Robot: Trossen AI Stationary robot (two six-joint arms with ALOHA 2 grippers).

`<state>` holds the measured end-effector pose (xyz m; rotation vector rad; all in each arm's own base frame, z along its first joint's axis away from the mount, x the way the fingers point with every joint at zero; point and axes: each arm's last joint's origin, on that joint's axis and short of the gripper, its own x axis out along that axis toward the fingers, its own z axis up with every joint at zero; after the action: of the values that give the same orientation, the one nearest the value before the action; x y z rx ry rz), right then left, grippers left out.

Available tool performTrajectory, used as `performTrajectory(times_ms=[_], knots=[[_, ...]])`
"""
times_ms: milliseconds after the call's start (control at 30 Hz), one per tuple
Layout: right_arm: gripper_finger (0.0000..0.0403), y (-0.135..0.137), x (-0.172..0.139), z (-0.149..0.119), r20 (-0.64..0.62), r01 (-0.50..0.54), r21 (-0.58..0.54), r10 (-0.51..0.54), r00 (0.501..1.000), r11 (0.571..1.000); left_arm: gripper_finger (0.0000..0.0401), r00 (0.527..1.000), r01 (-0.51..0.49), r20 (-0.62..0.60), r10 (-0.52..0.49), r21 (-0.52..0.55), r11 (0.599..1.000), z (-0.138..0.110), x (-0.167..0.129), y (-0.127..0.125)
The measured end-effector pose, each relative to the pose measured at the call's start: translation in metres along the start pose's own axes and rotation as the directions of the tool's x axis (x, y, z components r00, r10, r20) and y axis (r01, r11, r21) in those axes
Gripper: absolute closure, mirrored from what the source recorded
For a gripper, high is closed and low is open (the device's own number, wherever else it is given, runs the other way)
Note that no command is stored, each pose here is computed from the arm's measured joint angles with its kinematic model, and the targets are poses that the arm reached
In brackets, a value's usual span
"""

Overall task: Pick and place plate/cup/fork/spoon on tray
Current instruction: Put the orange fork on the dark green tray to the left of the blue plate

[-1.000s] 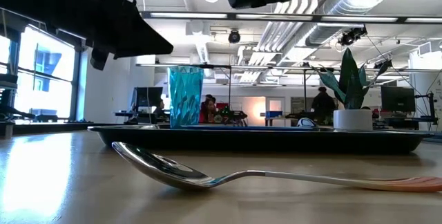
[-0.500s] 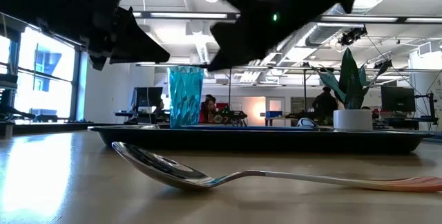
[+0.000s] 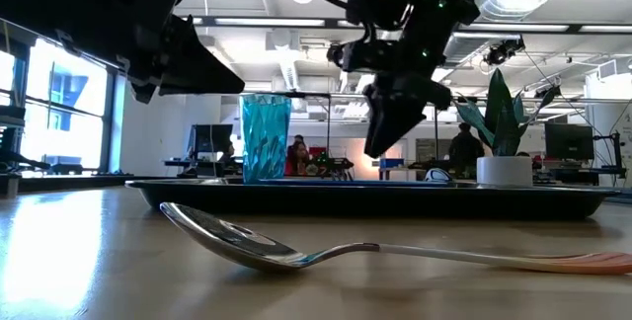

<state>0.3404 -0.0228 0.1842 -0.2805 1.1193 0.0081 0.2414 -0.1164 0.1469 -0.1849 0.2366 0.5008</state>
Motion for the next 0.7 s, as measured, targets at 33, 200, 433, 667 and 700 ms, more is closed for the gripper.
performTrajectory(times_ms=[33, 200, 433, 667, 700], knots=[[0.0292, -0.002, 0.003, -0.002, -0.003, -0.005, -0.040, 0.005, 1.000, 0.999, 0.0400, 1.000, -0.002, 0.000, 0.002, -0.002, 1.000, 0.000, 0.001, 0.000], [0.0292, -0.010, 0.024, -0.009, -0.031, -0.006, -0.114, 0.003, 1.000, 0.993, 0.0400, 1.000, 0.001, -0.005, -0.001, -0.008, 1.000, 0.000, 0.002, 0.001], [0.0292, -0.015, 0.029, -0.011, -0.007, -0.072, -0.112, 0.072, 0.997, 0.991, 0.0400, 1.000, -0.005, -0.008, 0.005, 0.005, 1.000, 0.001, 0.004, 0.003], [0.0292, -0.017, 0.030, -0.011, 0.004, -0.088, -0.156, 0.090, 0.996, 0.984, 0.0401, 1.000, 0.016, -0.024, -0.016, 0.004, 1.000, 0.001, 0.006, 0.003], [0.0292, -0.017, 0.030, -0.010, 0.012, -0.090, -0.160, 0.094, 0.996, 0.983, 0.0401, 1.000, 0.016, -0.024, -0.016, 0.004, 1.000, 0.001, 0.006, 0.003]])
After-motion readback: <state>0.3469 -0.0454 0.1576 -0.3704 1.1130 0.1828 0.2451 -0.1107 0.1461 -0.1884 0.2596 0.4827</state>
